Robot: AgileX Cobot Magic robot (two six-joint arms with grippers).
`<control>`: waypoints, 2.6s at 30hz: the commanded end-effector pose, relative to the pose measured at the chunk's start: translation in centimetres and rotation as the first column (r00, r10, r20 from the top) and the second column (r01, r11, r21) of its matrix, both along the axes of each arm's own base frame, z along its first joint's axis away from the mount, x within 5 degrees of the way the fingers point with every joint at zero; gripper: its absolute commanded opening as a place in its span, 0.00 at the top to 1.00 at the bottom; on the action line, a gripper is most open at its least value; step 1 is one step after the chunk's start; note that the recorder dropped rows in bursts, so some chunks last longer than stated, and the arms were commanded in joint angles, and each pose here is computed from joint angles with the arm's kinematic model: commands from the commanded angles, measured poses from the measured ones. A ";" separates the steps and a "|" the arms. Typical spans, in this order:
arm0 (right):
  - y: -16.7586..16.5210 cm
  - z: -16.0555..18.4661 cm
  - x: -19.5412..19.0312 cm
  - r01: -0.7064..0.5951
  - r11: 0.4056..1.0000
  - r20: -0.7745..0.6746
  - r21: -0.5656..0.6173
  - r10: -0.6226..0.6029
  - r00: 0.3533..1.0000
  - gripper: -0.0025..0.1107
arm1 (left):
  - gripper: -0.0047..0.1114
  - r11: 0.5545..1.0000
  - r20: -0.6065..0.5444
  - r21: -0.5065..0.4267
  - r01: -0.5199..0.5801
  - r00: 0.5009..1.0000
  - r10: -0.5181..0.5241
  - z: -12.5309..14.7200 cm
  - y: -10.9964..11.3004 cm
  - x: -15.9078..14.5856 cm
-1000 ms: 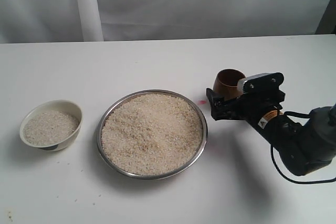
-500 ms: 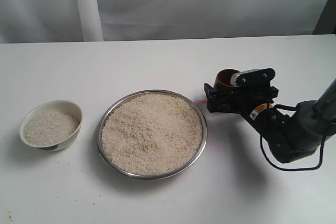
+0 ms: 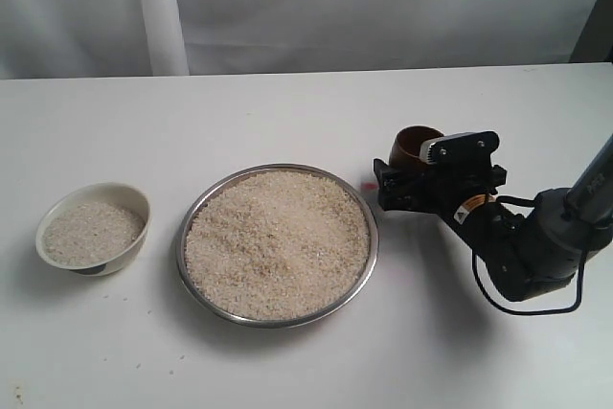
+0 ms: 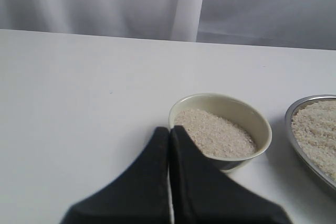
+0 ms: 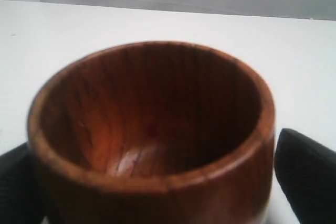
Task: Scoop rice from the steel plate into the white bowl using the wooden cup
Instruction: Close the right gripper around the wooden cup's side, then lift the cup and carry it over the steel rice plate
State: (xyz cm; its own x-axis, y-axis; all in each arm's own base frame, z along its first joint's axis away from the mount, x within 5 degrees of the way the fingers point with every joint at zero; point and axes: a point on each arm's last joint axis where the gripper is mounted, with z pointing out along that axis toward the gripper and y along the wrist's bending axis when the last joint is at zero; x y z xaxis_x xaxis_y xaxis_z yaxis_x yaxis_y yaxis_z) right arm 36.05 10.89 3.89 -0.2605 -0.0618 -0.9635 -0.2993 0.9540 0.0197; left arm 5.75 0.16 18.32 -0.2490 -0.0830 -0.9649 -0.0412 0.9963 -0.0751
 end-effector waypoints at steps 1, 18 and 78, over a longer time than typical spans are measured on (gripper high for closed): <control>0.0 0.1 0.1 0.007 1.000 0.006 0.001 -0.007 1.000 0.25 | 0.96 1.000 0.007 -0.010 -0.002 1.000 0.002 0.1 0.0 0.0; 0.4 1.9 0.1 -0.037 0.999 -0.088 -0.034 0.034 0.996 0.98 | 0.96 1.000 0.007 -0.008 -0.002 1.000 0.002 0.1 0.0 0.0; 17.5 12.6 -4.4 -0.216 -0.629 -0.442 -0.747 0.227 0.868 0.98 | 0.96 1.000 0.007 -0.009 -0.002 1.000 0.002 0.1 0.0 0.0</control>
